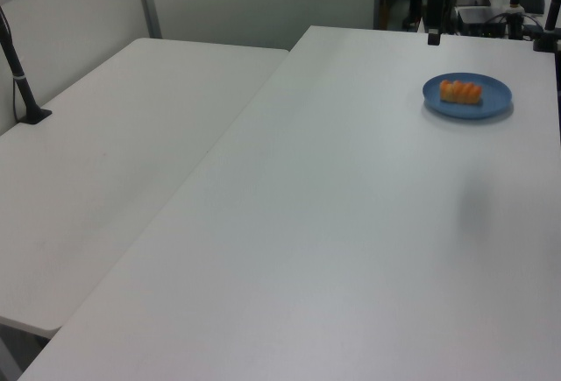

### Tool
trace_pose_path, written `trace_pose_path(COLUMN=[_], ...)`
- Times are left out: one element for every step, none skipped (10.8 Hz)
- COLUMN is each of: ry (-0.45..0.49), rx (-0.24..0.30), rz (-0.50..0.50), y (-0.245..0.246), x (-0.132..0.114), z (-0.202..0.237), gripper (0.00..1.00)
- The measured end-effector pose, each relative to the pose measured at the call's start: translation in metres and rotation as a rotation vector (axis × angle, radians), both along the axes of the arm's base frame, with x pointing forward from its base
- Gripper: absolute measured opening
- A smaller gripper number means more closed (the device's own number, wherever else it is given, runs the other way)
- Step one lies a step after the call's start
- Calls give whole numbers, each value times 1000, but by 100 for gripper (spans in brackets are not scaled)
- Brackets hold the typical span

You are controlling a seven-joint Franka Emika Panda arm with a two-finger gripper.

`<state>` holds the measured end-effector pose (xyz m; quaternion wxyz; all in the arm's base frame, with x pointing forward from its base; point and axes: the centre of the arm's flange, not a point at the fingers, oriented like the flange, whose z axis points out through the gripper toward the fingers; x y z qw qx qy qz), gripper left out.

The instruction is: Put the bread on the table

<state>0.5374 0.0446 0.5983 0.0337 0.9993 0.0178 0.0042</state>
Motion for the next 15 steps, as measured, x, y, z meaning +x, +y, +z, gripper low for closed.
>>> trace_pose_path(ry=[0,0,0,0,0,1,1,1,2,3,5,3,-3,-11,-12], rx=[0,0,0,0,0,0,0,0,0,1,2,4,5,5,1], rz=[0,0,0,0,1,2,2,3,9,17,13,1,-9,-11,-7], y=[0,0,0,0,1,1,1,0,-4,-16,-38,-65,-93,-121,-149], x=[0,0,0,0,0,0,0,0,1,1,2,2,2,1,0], z=[0,0,0,0,0,0,0,0,0,0,0,2,5,10,11], gripper=[100,100,100,100,100,100,100,100,100,100,100,100,100,100,100])
